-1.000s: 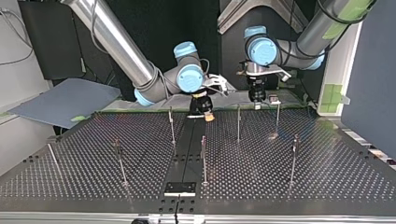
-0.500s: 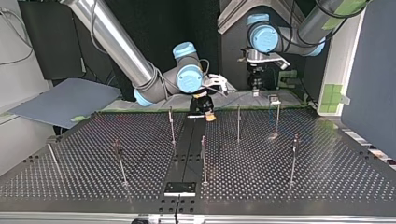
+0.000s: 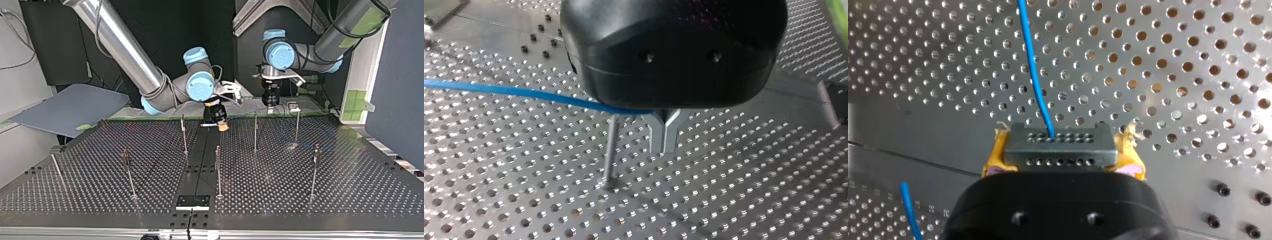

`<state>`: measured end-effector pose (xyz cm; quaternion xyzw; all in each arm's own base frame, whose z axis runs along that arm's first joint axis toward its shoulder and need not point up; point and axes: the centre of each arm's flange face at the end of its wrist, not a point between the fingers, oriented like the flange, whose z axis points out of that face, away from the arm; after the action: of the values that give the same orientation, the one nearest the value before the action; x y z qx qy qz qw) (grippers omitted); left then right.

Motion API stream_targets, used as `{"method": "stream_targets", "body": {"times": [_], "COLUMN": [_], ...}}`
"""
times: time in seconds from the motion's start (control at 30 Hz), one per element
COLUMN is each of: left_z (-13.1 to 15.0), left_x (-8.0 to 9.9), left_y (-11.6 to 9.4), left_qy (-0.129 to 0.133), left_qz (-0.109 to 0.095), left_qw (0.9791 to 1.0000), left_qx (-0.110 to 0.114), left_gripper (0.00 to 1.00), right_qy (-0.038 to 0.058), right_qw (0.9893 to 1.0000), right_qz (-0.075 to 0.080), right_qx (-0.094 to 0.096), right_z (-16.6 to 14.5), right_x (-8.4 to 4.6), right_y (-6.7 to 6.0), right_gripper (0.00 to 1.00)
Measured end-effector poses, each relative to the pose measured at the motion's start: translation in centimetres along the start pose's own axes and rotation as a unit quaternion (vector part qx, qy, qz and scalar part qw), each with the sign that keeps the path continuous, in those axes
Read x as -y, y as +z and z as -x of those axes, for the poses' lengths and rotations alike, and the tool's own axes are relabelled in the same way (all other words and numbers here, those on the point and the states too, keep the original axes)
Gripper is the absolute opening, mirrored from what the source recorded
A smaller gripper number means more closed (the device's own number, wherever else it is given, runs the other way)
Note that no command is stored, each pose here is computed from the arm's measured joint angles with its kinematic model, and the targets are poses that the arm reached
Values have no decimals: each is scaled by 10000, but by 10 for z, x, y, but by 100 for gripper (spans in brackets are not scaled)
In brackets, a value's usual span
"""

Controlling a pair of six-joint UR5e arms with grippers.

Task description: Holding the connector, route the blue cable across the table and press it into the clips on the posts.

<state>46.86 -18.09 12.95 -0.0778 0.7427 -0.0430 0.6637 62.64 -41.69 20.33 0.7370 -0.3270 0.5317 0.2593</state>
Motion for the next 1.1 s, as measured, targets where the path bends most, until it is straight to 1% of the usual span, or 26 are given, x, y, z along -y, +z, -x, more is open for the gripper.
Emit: {"method": "stream_targets", "body": {"times": [0.23,0.3,0.43,0.63,0.8,1.1], "left_z": [16,16,11,7,17,40], "left_x": [-2,-2,-2,-3,-2,-17], "left_y": [21,25,37,56,69,93], "left_qy": [-39,-39,29,68,58,51], "left_qz": [48,31,0,30,40,213], "left_qw": [9999,9999,10000,10000,9999,9996], "left_qx": [149,147,71,54,129,199], "left_gripper": [0,0,0,0,0,0], "right_qy": [3,2,7,21,40,80], "right_qw": [10000,10000,9999,9999,9998,9994], "right_qz": [58,72,100,151,209,321], "right_qx": [-7,-10,-18,-29,-47,-93], "right_z": [-1,-1,-1,-2,-2,-6], "right_x": [-7,-9,-14,-21,-29,-47], "right_y": [2,3,4,6,9,14], "right_gripper": [0,0,0,0,0,0]}}
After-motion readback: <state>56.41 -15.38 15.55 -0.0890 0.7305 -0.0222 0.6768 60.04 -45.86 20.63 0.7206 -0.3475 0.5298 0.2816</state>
